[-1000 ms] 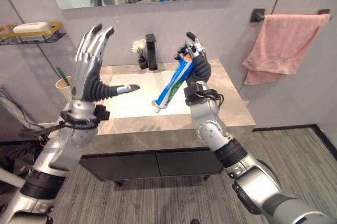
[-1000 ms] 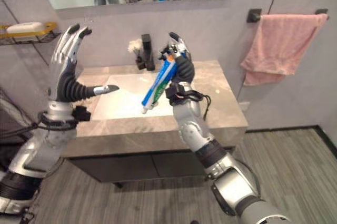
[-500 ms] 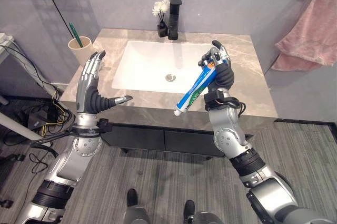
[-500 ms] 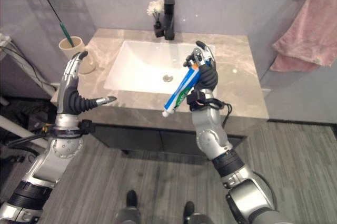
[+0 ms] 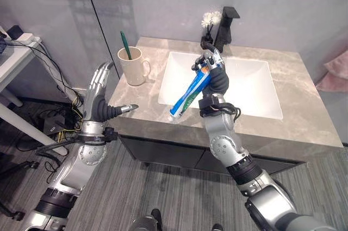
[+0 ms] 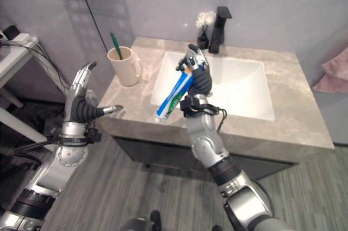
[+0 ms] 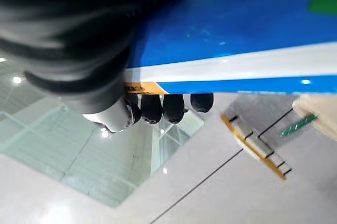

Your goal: Put brush and paste in cup on sink, flatten towel.

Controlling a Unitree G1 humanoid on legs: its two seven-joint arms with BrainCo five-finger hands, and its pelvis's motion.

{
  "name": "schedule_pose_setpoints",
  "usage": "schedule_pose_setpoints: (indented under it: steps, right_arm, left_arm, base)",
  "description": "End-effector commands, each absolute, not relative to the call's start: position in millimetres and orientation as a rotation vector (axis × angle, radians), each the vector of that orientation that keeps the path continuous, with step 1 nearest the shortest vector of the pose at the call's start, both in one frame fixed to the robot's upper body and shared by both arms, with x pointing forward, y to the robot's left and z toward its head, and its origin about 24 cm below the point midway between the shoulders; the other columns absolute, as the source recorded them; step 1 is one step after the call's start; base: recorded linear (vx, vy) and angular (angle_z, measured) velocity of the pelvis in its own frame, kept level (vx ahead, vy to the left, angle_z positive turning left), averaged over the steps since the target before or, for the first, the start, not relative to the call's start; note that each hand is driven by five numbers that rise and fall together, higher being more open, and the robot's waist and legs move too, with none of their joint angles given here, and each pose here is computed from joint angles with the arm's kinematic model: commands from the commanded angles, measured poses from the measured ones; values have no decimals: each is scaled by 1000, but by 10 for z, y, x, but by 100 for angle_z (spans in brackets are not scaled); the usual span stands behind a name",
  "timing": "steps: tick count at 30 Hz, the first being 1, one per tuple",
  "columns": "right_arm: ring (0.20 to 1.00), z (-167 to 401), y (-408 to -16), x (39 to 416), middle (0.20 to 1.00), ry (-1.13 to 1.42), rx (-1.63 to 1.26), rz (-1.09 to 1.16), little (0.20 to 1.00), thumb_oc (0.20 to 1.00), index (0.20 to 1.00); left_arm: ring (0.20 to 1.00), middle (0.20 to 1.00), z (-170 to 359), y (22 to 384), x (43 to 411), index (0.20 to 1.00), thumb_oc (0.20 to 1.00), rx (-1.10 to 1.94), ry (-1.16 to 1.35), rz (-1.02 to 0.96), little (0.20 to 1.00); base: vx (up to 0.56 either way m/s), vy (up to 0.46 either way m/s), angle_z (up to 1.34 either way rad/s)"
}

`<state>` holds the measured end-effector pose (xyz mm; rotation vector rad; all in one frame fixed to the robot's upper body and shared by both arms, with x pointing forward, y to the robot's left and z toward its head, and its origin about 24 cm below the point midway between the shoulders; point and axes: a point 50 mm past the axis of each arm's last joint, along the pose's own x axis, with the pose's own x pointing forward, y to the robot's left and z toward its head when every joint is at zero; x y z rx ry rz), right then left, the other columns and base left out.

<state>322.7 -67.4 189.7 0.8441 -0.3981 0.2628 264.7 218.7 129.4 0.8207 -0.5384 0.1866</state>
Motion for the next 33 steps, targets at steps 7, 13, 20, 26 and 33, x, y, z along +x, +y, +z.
schedule_pose_setpoints:
  steps: [7, 13, 20, 26, 33]
  right_arm:
    - [200, 2634, -1079, 3236, 200, -735, 798, 235, 200, 200, 200]
    - [200, 2810, -1115, 3270, 200, -783, 742, 229, 200, 200, 200]
    - [200, 2934, -1057, 3399, 200, -767, 656, 243, 200, 200, 200]
    - [200, 3136, -985, 3471, 200, -791, 609, 235, 200, 200, 200]
    - [200, 3370, -914, 3485, 200, -839, 563, 237, 200, 200, 200]
  left_arm:
    - [1000, 1000, 647, 2309, 2373, 1000, 1000, 705, -174, 3, 1000]
    - [1000, 1000, 212, 2400, 2201, 1000, 1000, 759, 62, -103, 1000]
    - [1000, 1000, -557, 2588, 1797, 1000, 1000, 881, 471, -228, 1000]
    - [1000, 1000, -913, 2651, 1497, 1000, 1000, 893, 678, -228, 1000]
    - [1000, 1000, -999, 2680, 1444, 1000, 1000, 907, 728, -223, 1000]
  base:
    - [117, 138, 19]
    - [124, -39, 33]
    - [116, -89, 49]
    - [107, -73, 10]
    - [63, -21, 17]
